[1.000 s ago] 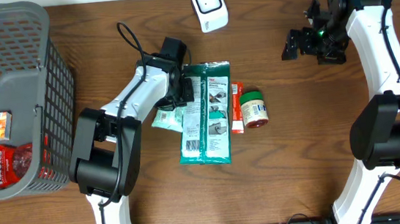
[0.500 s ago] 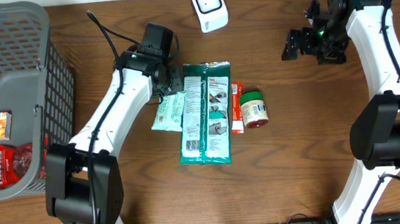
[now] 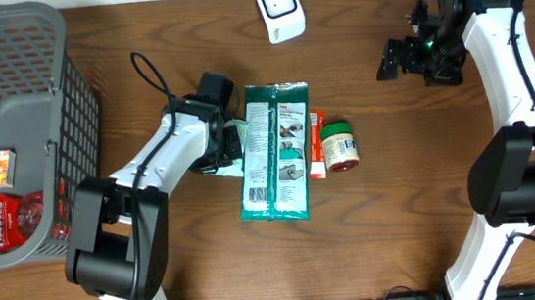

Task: Scan the item barcode
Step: 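Lower the pale green pack left of the glove pack and release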

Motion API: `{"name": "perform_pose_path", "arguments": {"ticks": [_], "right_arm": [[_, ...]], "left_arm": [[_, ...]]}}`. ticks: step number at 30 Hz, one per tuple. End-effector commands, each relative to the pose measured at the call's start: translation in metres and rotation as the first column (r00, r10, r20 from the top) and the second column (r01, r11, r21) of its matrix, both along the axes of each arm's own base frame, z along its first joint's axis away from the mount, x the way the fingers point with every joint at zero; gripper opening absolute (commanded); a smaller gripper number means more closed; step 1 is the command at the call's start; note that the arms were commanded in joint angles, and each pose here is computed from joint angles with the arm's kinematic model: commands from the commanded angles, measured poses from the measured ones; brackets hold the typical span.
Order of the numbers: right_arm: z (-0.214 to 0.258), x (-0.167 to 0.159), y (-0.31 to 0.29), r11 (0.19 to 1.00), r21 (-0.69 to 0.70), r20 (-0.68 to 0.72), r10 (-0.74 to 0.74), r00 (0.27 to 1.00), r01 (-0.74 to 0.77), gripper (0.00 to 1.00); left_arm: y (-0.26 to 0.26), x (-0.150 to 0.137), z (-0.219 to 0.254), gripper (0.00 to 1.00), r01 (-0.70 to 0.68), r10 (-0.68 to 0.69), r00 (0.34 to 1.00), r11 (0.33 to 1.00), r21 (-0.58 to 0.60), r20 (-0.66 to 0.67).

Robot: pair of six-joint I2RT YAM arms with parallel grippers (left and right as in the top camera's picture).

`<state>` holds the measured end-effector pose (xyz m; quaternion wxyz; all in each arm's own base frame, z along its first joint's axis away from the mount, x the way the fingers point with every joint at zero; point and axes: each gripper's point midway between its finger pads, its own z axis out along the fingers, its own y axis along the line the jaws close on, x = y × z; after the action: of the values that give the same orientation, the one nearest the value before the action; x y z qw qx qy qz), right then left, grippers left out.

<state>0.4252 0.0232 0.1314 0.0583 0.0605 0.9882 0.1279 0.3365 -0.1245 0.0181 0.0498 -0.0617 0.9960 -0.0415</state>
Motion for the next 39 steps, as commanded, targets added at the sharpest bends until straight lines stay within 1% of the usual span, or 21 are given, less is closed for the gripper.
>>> {"name": "perform_pose_path", "arguments": {"ticks": [1,4,8,12,14,16,18,20,22,24,28,33,36,39], "right_arm": [[0.005,0.004,-0.001,1.000,0.003,0.019,-0.001,1.000,0.001,0.99],[0.005,0.004,-0.001,1.000,0.003,0.019,-0.001,1.000,0.001,0.99],[0.005,0.004,-0.001,1.000,0.003,0.019,-0.001,1.000,0.001,0.99],[0.005,0.004,-0.001,1.000,0.004,0.019,-0.001,1.000,0.001,0.99],[0.005,0.004,-0.001,1.000,0.004,0.019,-0.001,1.000,0.001,0.99],[0.005,0.004,-0.001,1.000,0.003,0.019,-0.001,1.000,0.001,0.99],[0.005,0.004,-0.001,1.000,0.003,0.019,-0.001,1.000,0.001,0.99],[0.005,0.004,-0.001,1.000,0.003,0.019,-0.001,1.000,0.001,0.99],[0.005,0.004,-0.001,1.000,0.003,0.019,-0.001,1.000,0.001,0.99],[0.005,0.004,-0.001,1.000,0.004,0.019,-0.001,1.000,0.001,0.99],[0.005,0.004,-0.001,1.000,0.004,0.019,-0.001,1.000,0.001,0.99],[0.005,0.004,-0.001,1.000,0.003,0.019,-0.001,1.000,0.001,0.99],[0.005,0.004,-0.001,1.000,0.003,0.019,-0.001,1.000,0.001,0.99],[0.005,0.004,-0.001,1.000,0.004,0.019,-0.001,1.000,0.001,0.99]], "left_arm": [[-0.012,-0.009,-0.007,0.09,-0.005,0.001,0.999,0.997,-0.077,-0.049],[-0.023,-0.013,-0.004,0.08,0.000,-0.010,0.998,0.990,-0.142,-0.070],[-0.024,-0.008,0.002,0.07,0.003,-0.010,0.999,0.989,-0.147,-0.051],[-0.012,0.009,0.022,0.08,0.001,0.003,0.999,0.997,-0.076,0.047],[-0.008,0.015,0.035,0.09,-0.003,0.009,0.996,0.998,-0.062,0.091],[-0.006,0.021,0.052,0.11,-0.006,0.015,0.989,0.998,-0.058,0.146],[-0.002,0.023,0.062,0.11,-0.012,0.020,0.983,0.999,-0.044,0.181],[0.005,0.026,0.065,0.10,-0.026,0.026,0.978,1.000,-0.004,0.205],[0.017,0.029,0.064,0.08,-0.049,0.035,0.975,0.997,0.056,0.221],[0.031,0.032,0.060,0.08,-0.079,0.044,0.970,0.987,0.137,0.238],[0.047,0.035,0.044,0.08,-0.101,0.045,0.972,0.967,0.235,0.232],[0.047,0.033,0.014,0.08,-0.083,0.040,0.985,0.961,0.263,0.165],[0.047,0.035,0.003,0.08,-0.082,0.041,0.987,0.960,0.266,0.156],[0.038,0.036,0.002,0.07,-0.072,0.039,0.988,0.974,0.216,0.152]]}}
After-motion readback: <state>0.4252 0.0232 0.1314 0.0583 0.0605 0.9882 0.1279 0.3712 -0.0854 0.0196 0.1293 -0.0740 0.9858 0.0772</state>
